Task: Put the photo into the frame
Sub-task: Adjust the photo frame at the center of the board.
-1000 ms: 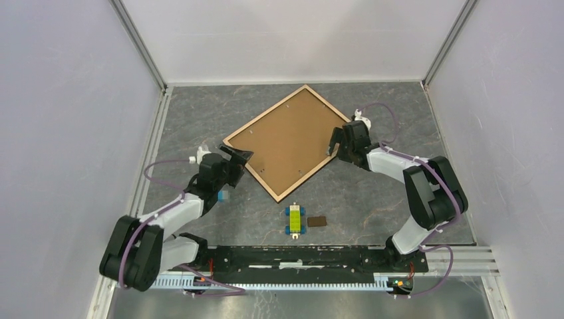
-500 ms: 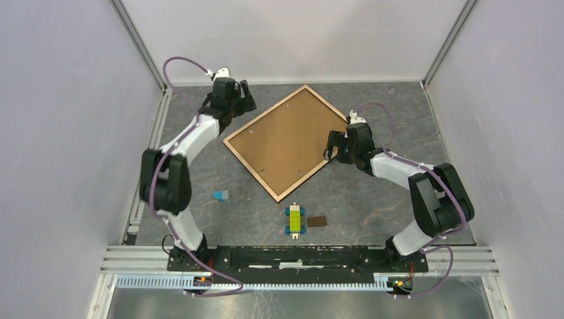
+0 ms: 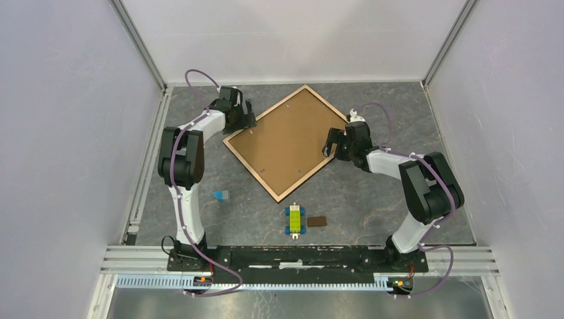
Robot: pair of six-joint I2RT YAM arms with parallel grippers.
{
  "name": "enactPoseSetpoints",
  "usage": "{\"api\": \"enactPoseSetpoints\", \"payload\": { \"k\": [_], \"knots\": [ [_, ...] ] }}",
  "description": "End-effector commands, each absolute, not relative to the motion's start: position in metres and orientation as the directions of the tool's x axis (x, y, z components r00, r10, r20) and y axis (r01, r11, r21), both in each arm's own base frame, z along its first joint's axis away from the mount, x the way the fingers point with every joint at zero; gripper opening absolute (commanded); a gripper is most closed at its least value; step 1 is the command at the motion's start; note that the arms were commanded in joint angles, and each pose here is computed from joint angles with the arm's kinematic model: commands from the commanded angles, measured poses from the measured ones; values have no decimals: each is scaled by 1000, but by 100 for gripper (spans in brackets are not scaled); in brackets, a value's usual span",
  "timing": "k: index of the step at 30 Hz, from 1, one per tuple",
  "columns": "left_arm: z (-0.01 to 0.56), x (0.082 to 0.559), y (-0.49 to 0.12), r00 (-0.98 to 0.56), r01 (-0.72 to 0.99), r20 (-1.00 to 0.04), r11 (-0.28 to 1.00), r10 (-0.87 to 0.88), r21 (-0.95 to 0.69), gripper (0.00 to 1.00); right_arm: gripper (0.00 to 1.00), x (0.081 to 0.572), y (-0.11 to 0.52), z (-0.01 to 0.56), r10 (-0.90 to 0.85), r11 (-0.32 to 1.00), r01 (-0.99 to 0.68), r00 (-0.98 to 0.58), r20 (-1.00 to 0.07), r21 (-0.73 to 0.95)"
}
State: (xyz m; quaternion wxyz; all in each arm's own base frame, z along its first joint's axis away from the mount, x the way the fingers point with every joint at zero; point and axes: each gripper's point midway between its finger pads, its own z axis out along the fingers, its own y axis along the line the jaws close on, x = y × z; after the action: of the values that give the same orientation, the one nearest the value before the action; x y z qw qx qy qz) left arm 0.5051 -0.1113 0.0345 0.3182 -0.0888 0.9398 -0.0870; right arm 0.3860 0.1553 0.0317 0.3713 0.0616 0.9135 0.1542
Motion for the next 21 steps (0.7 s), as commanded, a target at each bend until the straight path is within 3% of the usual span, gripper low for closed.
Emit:
{"api": "enactPoseSetpoints", "payload": {
  "k": [1, 3, 4, 8, 12, 16, 21],
  "knots": [
    [26, 486, -122, -832, -76, -515, 963, -205, -260, 100, 95, 399, 161, 30, 255, 936, 12, -715, -652, 352],
    [18, 463, -118, -847, -133, -468, 952, -254, -276, 98, 95, 403, 163, 33, 266, 932, 17, -709, -653, 362],
    [21, 455, -118, -842, -145, -463, 943, -276, -299, 93, 94, 405, 164, 35, 274, 929, 16, -701, -658, 370],
    [34, 426, -112, -801, -217, -467, 908, -375, -357, 92, 93, 412, 174, 40, 269, 918, -17, -707, -654, 396],
    [29, 389, -130, -833, -217, -360, 846, -421, -487, 84, 93, 424, 179, 48, 231, 926, -49, -710, -665, 374],
    [18, 354, -141, -832, -257, -283, 783, -478, -567, 84, 93, 432, 187, 51, 209, 924, -86, -705, -678, 373],
    [24, 335, -147, -806, -269, -304, 772, -508, -577, 84, 93, 453, 208, 55, 159, 913, -156, -714, -681, 377]
  ]
}}
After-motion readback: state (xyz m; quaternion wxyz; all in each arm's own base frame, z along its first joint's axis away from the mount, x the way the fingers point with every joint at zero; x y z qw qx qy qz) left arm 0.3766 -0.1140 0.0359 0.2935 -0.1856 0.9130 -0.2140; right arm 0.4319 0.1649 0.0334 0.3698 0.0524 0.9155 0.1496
